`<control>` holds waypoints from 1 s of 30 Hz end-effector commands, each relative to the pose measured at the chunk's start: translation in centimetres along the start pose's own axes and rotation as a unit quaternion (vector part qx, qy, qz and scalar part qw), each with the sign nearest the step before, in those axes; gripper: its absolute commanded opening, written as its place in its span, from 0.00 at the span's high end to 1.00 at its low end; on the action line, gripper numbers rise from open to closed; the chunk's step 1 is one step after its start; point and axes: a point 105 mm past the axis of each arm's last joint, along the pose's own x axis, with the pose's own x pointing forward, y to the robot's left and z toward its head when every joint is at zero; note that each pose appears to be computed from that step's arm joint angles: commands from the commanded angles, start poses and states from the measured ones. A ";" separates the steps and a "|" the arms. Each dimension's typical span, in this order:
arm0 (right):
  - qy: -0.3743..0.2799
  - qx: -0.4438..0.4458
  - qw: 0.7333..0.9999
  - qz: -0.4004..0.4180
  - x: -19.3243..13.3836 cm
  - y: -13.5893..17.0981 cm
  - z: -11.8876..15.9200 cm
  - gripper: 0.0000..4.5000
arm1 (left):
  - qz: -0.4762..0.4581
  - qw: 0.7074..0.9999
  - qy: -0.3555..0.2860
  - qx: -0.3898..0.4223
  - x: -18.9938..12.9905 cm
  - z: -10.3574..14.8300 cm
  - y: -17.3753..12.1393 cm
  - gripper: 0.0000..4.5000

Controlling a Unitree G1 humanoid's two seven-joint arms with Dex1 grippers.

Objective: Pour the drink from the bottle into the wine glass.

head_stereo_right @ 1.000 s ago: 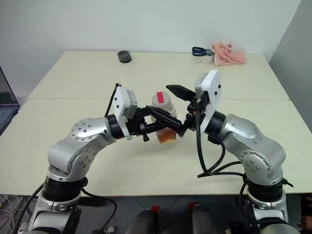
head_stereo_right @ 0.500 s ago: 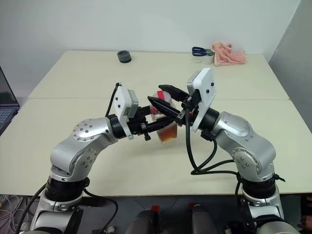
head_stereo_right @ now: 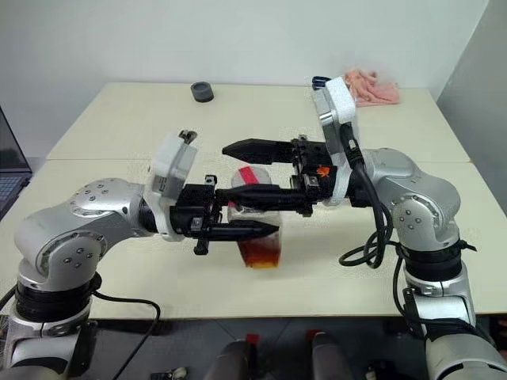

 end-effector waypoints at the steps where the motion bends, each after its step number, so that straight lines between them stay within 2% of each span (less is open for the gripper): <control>1: 0.001 -0.026 0.999 -0.048 -1.5 -0.7 0.9 0.01 | 0.025 0.999 -0.015 0.042 -0.5 1.1 0.9 0.59; 8: 0.025 -0.035 0.991 -0.128 -3.5 0.1 0.0 0.01 | 0.100 0.993 -0.046 0.043 -0.4 0.8 2.9 0.59; 15: 0.007 -0.064 0.977 -0.205 -2.3 -0.7 0.0 0.01 | 0.157 0.984 -0.073 0.038 0.5 0.0 4.4 0.59; 23: -0.016 -0.077 0.968 -0.238 -0.9 -2.2 -0.1 0.01 | 0.159 0.983 -0.081 0.040 1.2 0.1 4.3 0.59; 30: -0.011 -0.078 0.966 -0.245 -1.2 -2.6 -0.5 0.01 | 0.160 0.983 -0.077 0.041 0.9 0.0 4.2 0.59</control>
